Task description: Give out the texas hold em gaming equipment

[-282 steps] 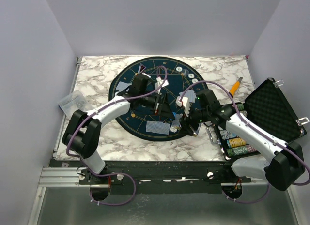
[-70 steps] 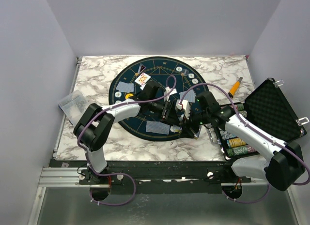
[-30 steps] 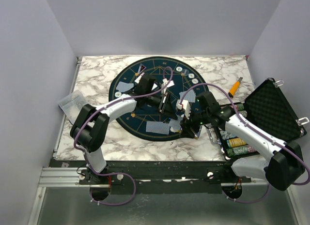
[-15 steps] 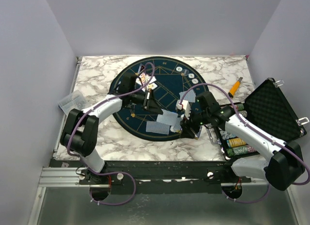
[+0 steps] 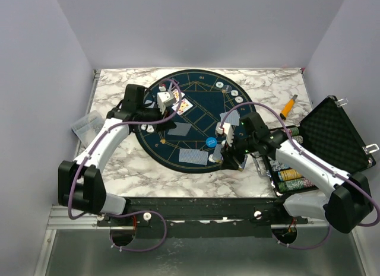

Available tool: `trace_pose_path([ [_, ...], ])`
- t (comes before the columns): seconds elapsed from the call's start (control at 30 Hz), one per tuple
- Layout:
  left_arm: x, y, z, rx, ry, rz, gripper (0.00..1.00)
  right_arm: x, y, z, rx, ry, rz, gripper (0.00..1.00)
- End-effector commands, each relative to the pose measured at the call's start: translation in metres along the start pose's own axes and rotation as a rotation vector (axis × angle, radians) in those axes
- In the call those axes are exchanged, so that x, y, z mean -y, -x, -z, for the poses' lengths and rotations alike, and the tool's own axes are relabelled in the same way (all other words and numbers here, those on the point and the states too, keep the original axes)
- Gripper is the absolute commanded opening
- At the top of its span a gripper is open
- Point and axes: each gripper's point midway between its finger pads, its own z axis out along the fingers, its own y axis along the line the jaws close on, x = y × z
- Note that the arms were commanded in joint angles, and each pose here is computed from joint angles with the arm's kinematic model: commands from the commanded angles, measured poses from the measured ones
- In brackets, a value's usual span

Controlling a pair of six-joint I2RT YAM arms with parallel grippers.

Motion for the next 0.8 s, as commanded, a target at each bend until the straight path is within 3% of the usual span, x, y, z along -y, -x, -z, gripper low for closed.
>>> trace_pose_path([
  [0.0,-0.055,-0.017,0.028,-0.164,0.27,-0.565,0.0,-0.003,0.005,-0.002,0.01,0.031,-0.01,0.01],
  [0.17,-0.071,-0.015,0.044,-0.237,0.387,-0.986,0.0,0.0,0.008,-0.004,0.009,0.029,-0.014,0.0],
  [0.4,-0.078,-0.003,0.017,-0.247,0.444,-1.314,0.0,0.0,0.011,-0.004,0.011,0.033,-0.015,0.01],
  [0.6,-0.084,-0.005,-0.02,-0.243,0.412,-1.498,0.0,0.0,0.012,-0.003,0.026,0.025,-0.016,0.01],
  [0.77,-0.102,0.011,-0.05,-0.224,0.396,-1.489,0.0,0.003,0.015,0.001,0.05,0.01,-0.022,0.01],
])
